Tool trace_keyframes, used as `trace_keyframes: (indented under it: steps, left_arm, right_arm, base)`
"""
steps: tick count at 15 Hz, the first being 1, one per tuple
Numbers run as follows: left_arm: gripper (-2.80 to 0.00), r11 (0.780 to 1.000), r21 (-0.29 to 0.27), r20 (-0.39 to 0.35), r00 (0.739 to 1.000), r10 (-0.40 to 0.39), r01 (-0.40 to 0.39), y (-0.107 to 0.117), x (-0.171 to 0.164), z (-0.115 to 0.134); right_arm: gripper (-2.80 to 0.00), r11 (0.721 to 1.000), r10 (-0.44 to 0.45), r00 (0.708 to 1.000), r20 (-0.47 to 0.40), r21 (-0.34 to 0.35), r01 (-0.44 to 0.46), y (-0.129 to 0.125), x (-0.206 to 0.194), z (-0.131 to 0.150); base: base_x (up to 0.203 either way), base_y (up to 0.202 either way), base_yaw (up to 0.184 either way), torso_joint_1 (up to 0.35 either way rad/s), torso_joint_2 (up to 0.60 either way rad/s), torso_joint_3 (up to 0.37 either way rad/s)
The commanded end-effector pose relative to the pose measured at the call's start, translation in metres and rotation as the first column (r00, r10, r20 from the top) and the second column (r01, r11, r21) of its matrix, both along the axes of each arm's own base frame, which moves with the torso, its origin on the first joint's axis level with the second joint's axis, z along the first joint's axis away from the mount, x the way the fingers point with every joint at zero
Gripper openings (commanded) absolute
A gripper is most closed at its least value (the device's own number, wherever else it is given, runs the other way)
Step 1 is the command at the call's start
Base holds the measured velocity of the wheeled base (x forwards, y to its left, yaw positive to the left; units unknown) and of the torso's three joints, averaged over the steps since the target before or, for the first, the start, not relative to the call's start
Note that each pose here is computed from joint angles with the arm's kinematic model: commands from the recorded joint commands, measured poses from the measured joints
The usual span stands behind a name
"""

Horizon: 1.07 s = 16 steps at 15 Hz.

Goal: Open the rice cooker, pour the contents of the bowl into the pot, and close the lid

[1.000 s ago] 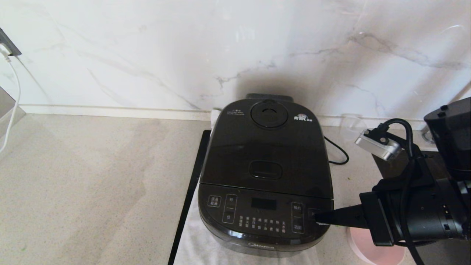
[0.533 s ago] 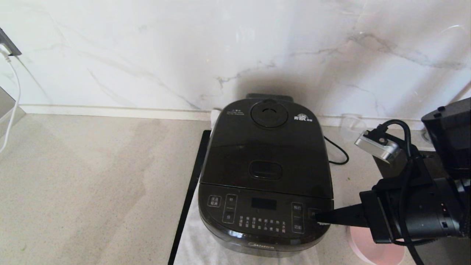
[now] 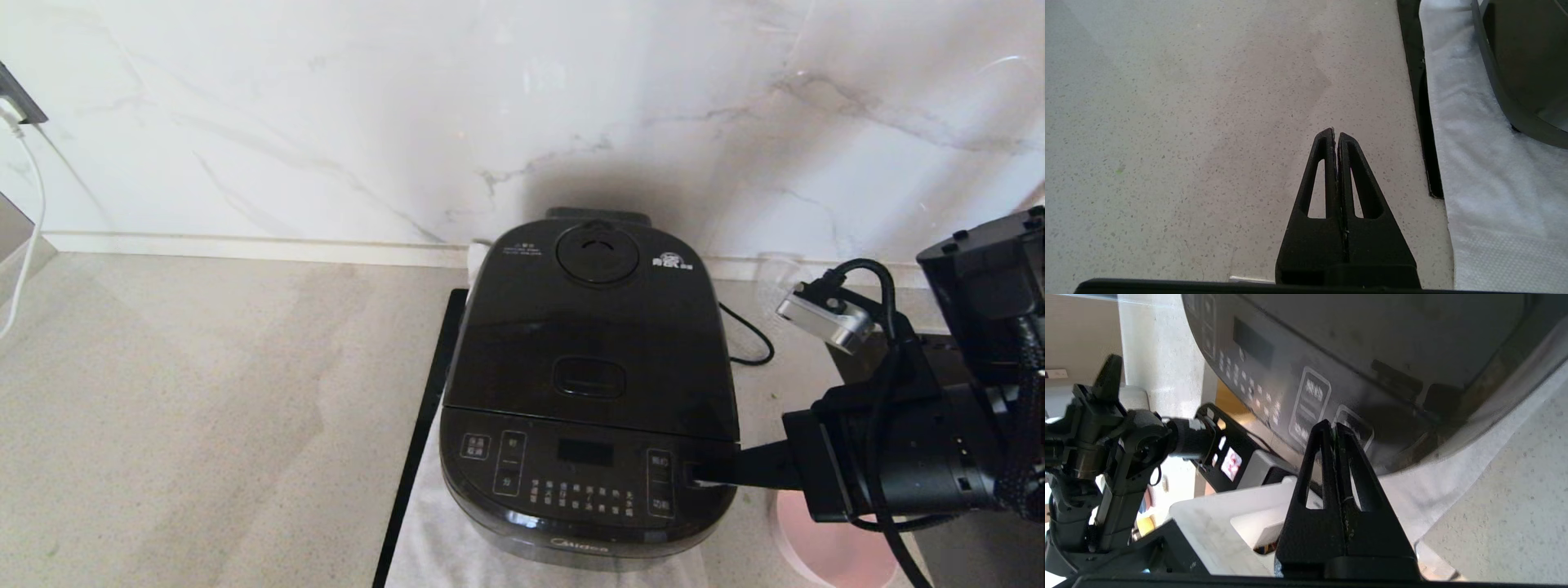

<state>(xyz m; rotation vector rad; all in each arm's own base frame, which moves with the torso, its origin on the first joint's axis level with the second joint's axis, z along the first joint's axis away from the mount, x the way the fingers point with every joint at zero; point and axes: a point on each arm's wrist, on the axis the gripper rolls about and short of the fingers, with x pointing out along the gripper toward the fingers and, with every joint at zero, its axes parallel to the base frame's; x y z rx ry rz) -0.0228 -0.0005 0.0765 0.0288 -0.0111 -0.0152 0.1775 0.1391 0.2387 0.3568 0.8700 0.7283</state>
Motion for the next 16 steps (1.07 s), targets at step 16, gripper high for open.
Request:
trace_keyframes:
  steps: [16]
  left_arm:
    - [-2.8,1.0,0.0,-0.009,1.0,0.0,0.0,0.0,0.0007,-0.0025]
  right_arm:
    - [-2.8,1.0,0.005,0.999,-0.035,0.009,-0.005,0.0019,0.0121,-0.0098]
  base:
    - [0.0,0.0,0.0,0.0,0.0,0.0]
